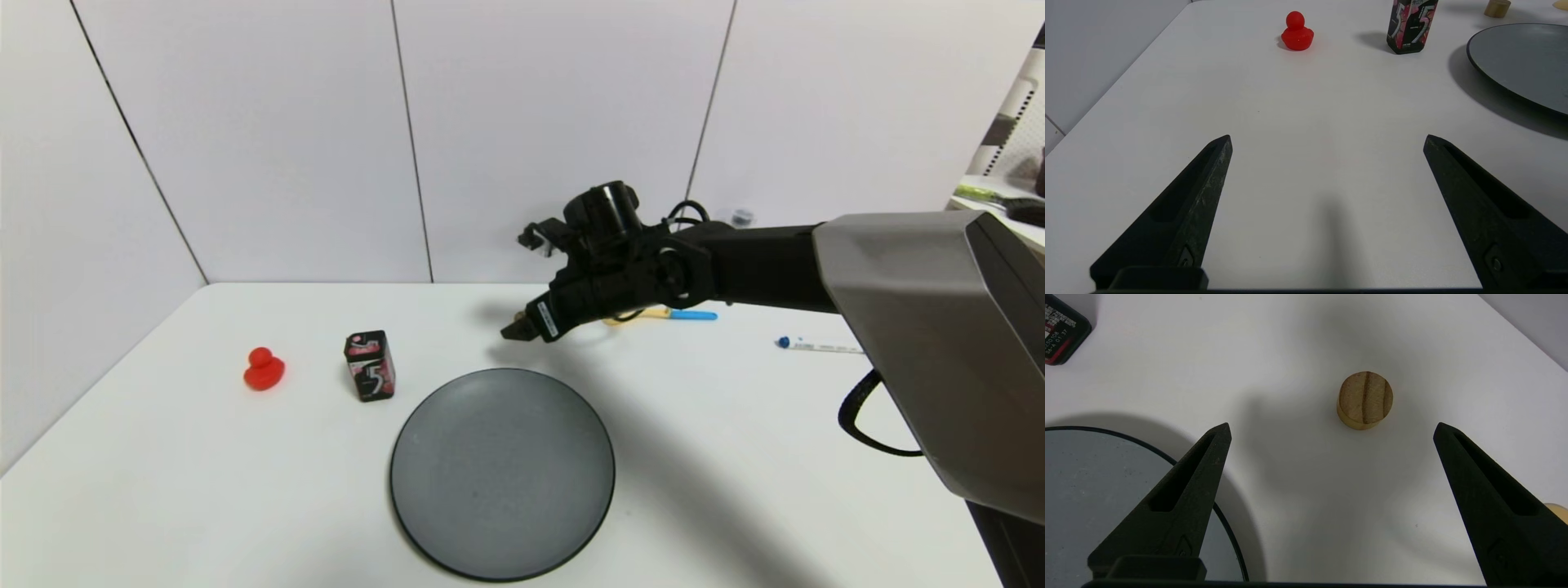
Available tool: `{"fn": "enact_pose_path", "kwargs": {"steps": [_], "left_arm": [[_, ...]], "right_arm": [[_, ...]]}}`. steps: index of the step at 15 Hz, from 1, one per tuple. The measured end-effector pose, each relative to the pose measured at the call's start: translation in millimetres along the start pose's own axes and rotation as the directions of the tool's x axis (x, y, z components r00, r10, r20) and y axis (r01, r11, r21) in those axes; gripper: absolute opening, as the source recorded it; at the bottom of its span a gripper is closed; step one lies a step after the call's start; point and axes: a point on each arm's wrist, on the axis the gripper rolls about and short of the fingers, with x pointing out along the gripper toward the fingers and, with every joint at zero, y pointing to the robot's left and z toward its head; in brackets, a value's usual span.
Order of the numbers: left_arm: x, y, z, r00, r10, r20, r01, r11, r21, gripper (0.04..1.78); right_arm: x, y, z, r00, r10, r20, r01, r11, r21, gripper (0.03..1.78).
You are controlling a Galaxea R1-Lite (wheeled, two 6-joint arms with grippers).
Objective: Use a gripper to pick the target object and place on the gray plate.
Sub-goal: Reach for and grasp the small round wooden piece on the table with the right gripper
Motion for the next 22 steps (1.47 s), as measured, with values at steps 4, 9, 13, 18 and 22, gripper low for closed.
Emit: {"fn": "enact_pose_path", "kwargs": {"steps": [4,9,13,18,22], "left_arm": [[0,0,0,1.0,0.0,0.0,0.0,1.0,0.0,1.69],[0,0,0,1.0,0.0,0.0,0.0,1.0,0.0,1.69],[0,0,0,1.0,0.0,0.0,0.0,1.0,0.0,1.69],[0,0,0,1.0,0.0,0.0,0.0,1.0,0.0,1.69],[0,0,0,1.0,-0.001,0.0,0.001,1.0,0.0,1.69]], "right_arm": [[6,-3.1,-2,1.0,-0.01,0.014,0.01,1.0,0.006,1.71],[16,-6.9,-3,0.998,-0.023,0.065,0.023,1.0,0.0,1.71],[34,-5.4,-9,0.995,-0.022,0.096,0.023,1.0,-0.01,1.71],[47,-8.0,-18,0.996,-0.023,0.084,0.024,1.0,-0.005,1.71],[49,-10.4,-21,0.997,-0.025,0.076,0.026,1.0,-0.001,1.71]]}}
